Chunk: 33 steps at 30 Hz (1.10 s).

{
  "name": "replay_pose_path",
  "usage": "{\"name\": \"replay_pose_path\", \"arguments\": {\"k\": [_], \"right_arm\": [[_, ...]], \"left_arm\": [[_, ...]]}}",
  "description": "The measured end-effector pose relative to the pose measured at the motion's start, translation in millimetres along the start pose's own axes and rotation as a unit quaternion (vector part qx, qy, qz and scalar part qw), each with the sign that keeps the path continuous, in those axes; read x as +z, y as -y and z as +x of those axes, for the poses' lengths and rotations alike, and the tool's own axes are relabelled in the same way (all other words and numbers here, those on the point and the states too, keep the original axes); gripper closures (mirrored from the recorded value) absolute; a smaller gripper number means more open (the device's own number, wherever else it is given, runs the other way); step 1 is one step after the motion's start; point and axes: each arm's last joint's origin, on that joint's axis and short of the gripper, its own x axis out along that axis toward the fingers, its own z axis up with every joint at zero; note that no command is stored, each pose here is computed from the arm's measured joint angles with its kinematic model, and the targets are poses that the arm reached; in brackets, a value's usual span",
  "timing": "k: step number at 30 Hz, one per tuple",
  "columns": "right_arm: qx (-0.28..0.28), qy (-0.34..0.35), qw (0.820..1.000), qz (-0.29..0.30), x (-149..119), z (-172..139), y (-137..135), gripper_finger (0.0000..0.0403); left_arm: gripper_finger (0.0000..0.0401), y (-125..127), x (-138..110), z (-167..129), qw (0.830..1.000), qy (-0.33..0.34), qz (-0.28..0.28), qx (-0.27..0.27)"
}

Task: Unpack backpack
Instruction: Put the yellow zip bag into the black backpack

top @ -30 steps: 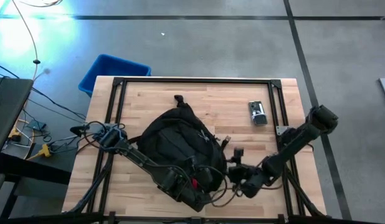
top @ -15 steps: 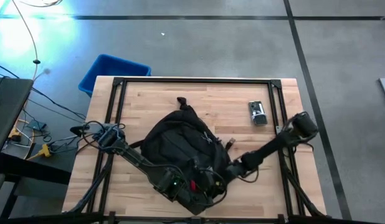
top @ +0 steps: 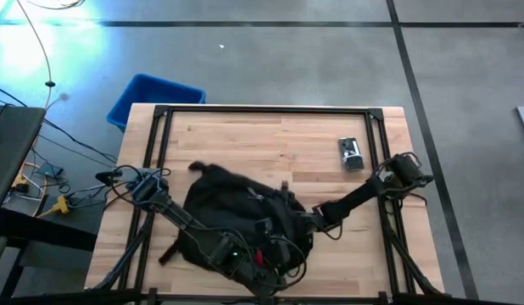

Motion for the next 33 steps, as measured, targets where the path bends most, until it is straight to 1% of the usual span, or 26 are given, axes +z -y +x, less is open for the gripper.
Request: {"name": "replay_pose_path", "arguments": {"k": [2, 5, 8, 10, 13, 16, 18, 21, 23, 25, 28, 30, 31, 33], "right_arm": [[0.021, -0.008, 1.000, -0.011, 2.0, -7.1, -4.8, 0.0401], [0.036, -0.036, 0.998, -0.033, 0.5, -18.5, -11.2, 0.0399], [0.041, -0.071, 0.995, -0.061, -2.3, -30.3, -14.3, 0.0383], [0.041, -0.097, 0.992, -0.072, -3.5, -39.1, -14.3, 0.0360], [0.038, -0.130, 0.988, -0.079, -1.2, -56.8, -12.5, 0.0314], [0.018, -0.150, 0.985, -0.083, 3.1, -74.6, -7.7, 0.0265], [0.007, -0.146, 0.986, -0.082, 9.4, -84.7, -3.4, 0.0235], [0.009, -0.119, 0.991, -0.063, 23.7, -95.3, 2.4, 0.0201], [0.004, -0.114, 0.993, -0.037, 28.5, -95.0, 8.1, 0.0188], [-0.003, -0.123, 0.992, -0.005, 29.5, -88.2, 17.3, 0.0180], [-0.017, -0.135, 0.990, 0.036, 26.8, -70.0, 30.0, 0.0174], [-0.026, -0.141, 0.988, 0.053, 22.8, -56.2, 36.9, 0.0174], [-0.024, -0.145, 0.987, 0.060, 20.3, -49.0, 40.1, 0.0175], [0.000, -0.152, 0.985, 0.078, 15.2, -34.2, 43.8, 0.0178]], "left_arm": [[0.0401, -1.6, -3.1, -0.7, 1.000, -0.008, 0.007, 0.014], [0.0401, -4.2, -6.7, -0.8, 0.999, -0.023, 0.007, 0.024], [0.0401, -7.1, -9.4, -1.0, 0.999, -0.027, 0.007, 0.046], [0.0401, -9.0, -10.9, -1.2, 0.998, -0.029, 0.011, 0.058], [0.0401, -12.9, -13.8, -1.0, 0.996, -0.035, 0.016, 0.081], [0.0401, -17.1, -16.5, -0.5, 0.994, -0.040, 0.017, 0.104], [0.0401, -20.7, -17.3, 1.1, 0.992, -0.045, 0.014, 0.113], [0.0401, -26.0, -17.8, 4.2, 0.991, -0.053, 0.005, 0.125], [0.0401, -27.8, -17.4, 5.6, 0.990, -0.054, 0.000, 0.129], [0.0401, -28.3, -17.3, 5.9, 0.990, -0.053, -0.001, 0.130], [0.0401, -28.2, -17.3, 5.8, 0.990, -0.053, -0.001, 0.130], [0.0401, -28.0, -17.6, 5.5, 0.990, -0.053, -0.002, 0.130], [0.0401, -27.6, -17.9, 5.0, 0.990, -0.053, -0.003, 0.130], [0.0401, -26.2, -18.7, 3.5, 0.990, -0.053, -0.001, 0.129]]}}
